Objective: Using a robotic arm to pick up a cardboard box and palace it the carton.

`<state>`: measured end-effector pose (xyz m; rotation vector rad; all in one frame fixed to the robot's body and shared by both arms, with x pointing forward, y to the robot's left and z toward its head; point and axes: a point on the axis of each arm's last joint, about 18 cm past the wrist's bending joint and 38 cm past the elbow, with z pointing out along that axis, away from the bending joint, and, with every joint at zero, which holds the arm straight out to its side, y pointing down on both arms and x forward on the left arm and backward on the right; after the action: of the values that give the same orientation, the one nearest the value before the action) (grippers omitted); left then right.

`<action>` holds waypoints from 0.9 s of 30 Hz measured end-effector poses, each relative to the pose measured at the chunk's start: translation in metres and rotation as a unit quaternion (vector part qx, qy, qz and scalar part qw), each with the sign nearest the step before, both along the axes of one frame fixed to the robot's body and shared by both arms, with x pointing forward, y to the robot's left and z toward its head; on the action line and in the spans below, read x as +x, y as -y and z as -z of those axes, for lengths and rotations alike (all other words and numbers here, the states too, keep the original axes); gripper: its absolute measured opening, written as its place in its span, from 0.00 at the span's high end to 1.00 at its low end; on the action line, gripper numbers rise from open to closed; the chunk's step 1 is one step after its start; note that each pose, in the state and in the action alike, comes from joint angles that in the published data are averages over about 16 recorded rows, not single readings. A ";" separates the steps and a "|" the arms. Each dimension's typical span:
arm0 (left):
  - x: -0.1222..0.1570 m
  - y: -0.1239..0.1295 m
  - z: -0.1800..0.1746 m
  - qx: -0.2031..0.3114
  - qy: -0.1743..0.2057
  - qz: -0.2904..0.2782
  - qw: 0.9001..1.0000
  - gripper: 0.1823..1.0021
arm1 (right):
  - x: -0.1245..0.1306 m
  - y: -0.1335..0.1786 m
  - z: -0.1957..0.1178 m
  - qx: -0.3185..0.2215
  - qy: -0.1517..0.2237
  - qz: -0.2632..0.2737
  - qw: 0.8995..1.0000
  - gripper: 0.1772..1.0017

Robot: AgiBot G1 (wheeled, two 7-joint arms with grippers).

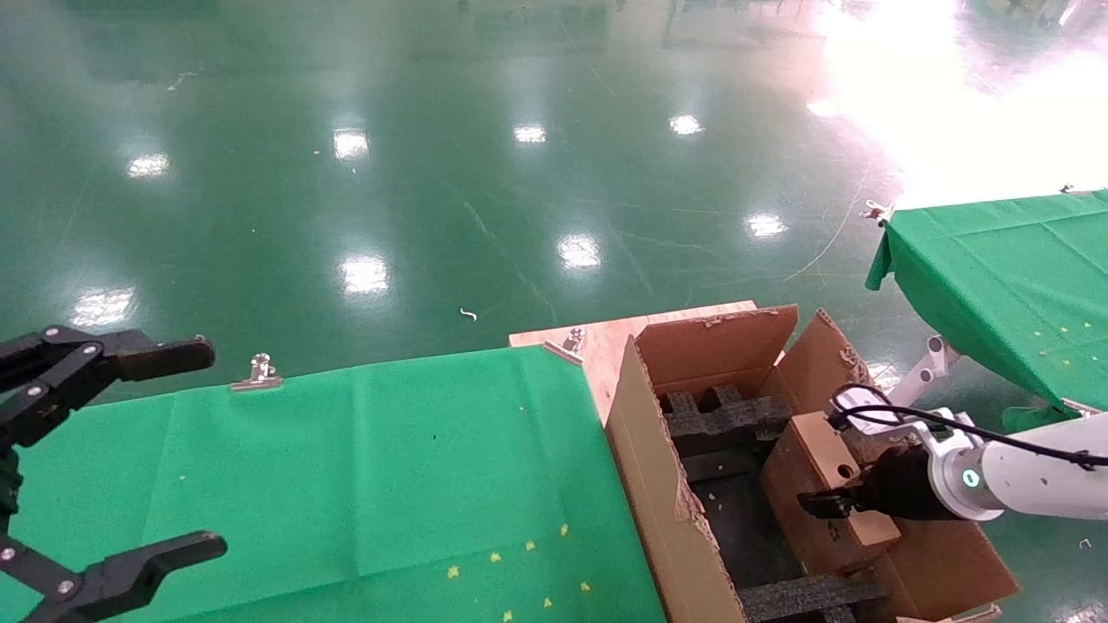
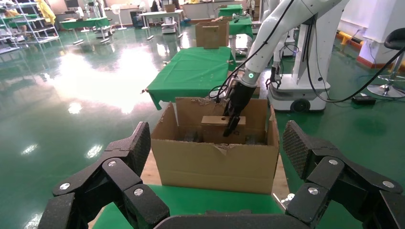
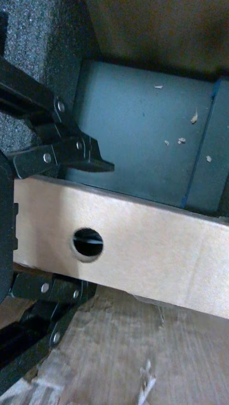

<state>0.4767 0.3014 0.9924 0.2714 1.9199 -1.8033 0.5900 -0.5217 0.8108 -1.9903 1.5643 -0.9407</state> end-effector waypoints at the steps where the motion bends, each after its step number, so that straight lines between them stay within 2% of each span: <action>1: 0.000 0.000 0.000 0.000 0.000 0.000 1.000 0.00 | 0.000 0.000 -0.001 0.000 0.001 0.000 1.000 0.48; 8: 0.000 0.000 0.000 0.000 0.000 0.000 1.000 0.00 | 0.000 0.002 -0.013 -0.004 0.013 -0.001 1.000 0.29; 14: 0.000 0.000 0.000 0.000 0.000 0.000 1.000 0.00 | 0.003 0.001 -0.035 -0.008 0.038 -0.008 0.999 0.16; 21: 0.000 0.000 0.000 0.000 0.000 0.000 1.000 0.00 | 0.009 -0.016 -0.082 0.000 0.093 -0.034 0.995 0.06; 27: 0.000 0.000 0.000 0.000 0.000 0.000 1.000 0.00 | 0.008 -0.049 -0.134 0.029 0.155 -0.082 0.984 0.02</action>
<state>0.4767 0.3014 0.9924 0.2714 1.9199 -1.8033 0.5980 -0.4725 0.9446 -1.7992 1.2257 -1.0647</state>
